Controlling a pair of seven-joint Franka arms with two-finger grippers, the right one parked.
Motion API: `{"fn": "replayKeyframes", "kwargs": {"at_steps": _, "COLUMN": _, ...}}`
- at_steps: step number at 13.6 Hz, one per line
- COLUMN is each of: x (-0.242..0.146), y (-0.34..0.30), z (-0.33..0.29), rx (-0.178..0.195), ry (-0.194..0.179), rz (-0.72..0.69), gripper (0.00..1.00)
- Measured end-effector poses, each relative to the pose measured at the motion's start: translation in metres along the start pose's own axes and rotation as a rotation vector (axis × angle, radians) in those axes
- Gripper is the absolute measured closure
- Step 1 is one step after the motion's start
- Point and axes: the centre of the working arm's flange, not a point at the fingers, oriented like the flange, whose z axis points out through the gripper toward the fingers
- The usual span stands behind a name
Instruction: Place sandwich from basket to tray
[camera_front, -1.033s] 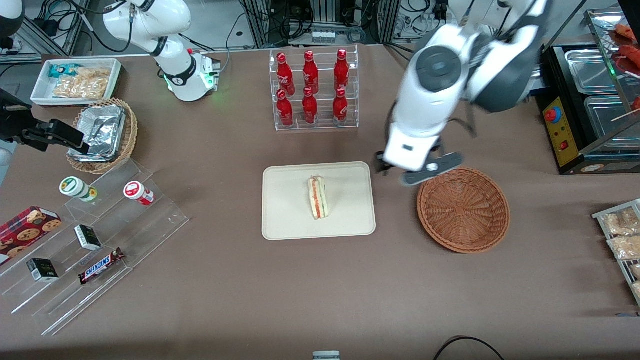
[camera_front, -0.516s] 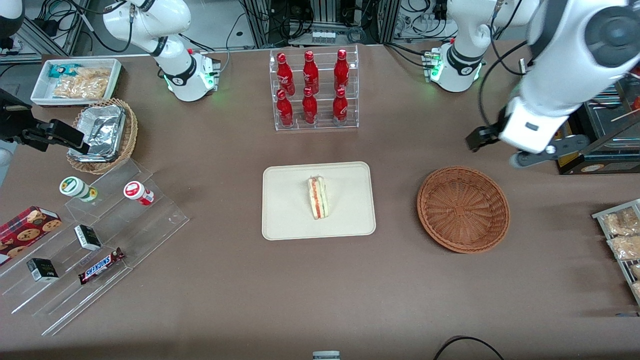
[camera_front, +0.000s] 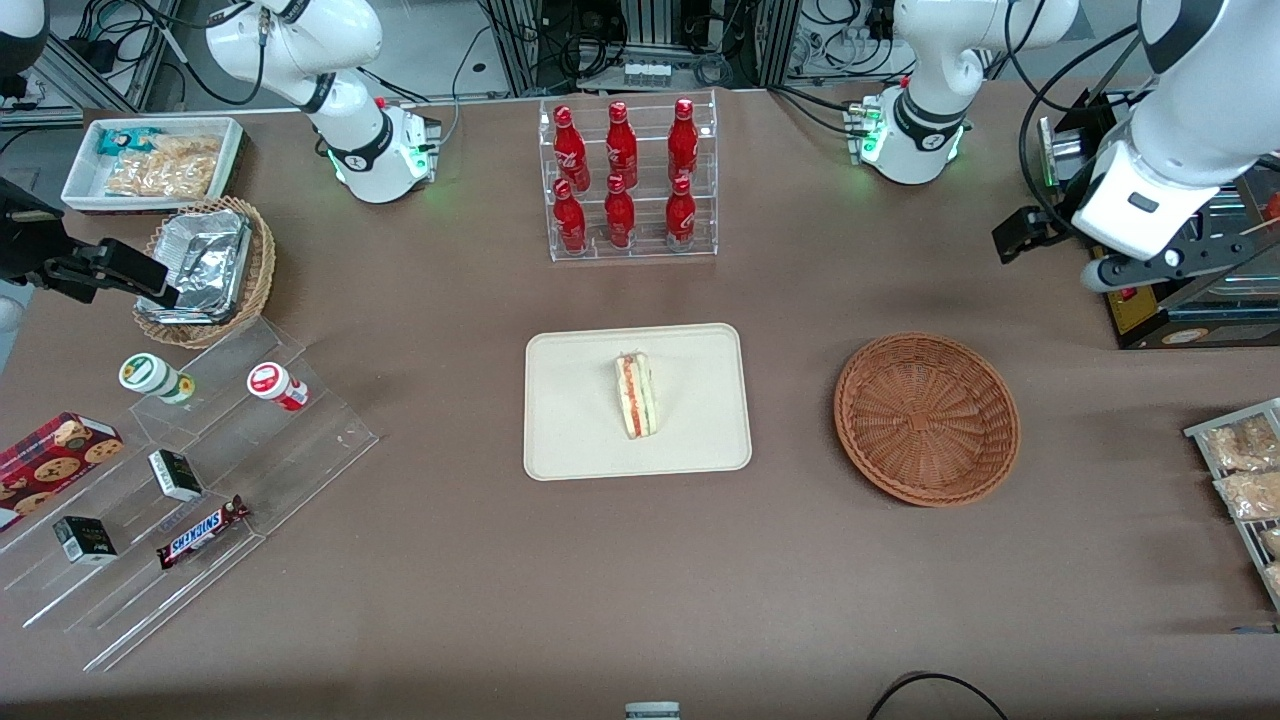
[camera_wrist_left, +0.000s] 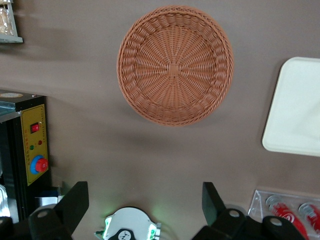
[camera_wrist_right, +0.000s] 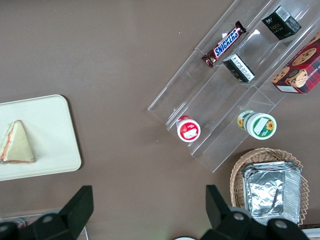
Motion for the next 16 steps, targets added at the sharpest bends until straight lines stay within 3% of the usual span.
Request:
{"fn": "replayKeyframes", "kwargs": {"at_steps": 5, "x": 0.003, "y": -0.039, "z": -0.004, "rx": -0.015, "ry": 0.008, "rz": 0.011, "gripper": 0.00}}
{"fn": "replayKeyframes", "kwargs": {"at_steps": 9, "x": 0.024, "y": -0.039, "z": -0.015, "rx": -0.026, "ry": 0.036, "rz": 0.008, "gripper": 0.00}}
{"fn": "replayKeyframes", "kwargs": {"at_steps": 12, "x": 0.048, "y": -0.049, "z": -0.018, "rx": -0.059, "ry": 0.042, "rz": 0.031, "gripper": 0.00}}
{"fn": "replayKeyframes", "kwargs": {"at_steps": 16, "x": 0.051, "y": -0.047, "z": -0.015, "rx": -0.052, "ry": 0.035, "rz": 0.068, "gripper": 0.00}}
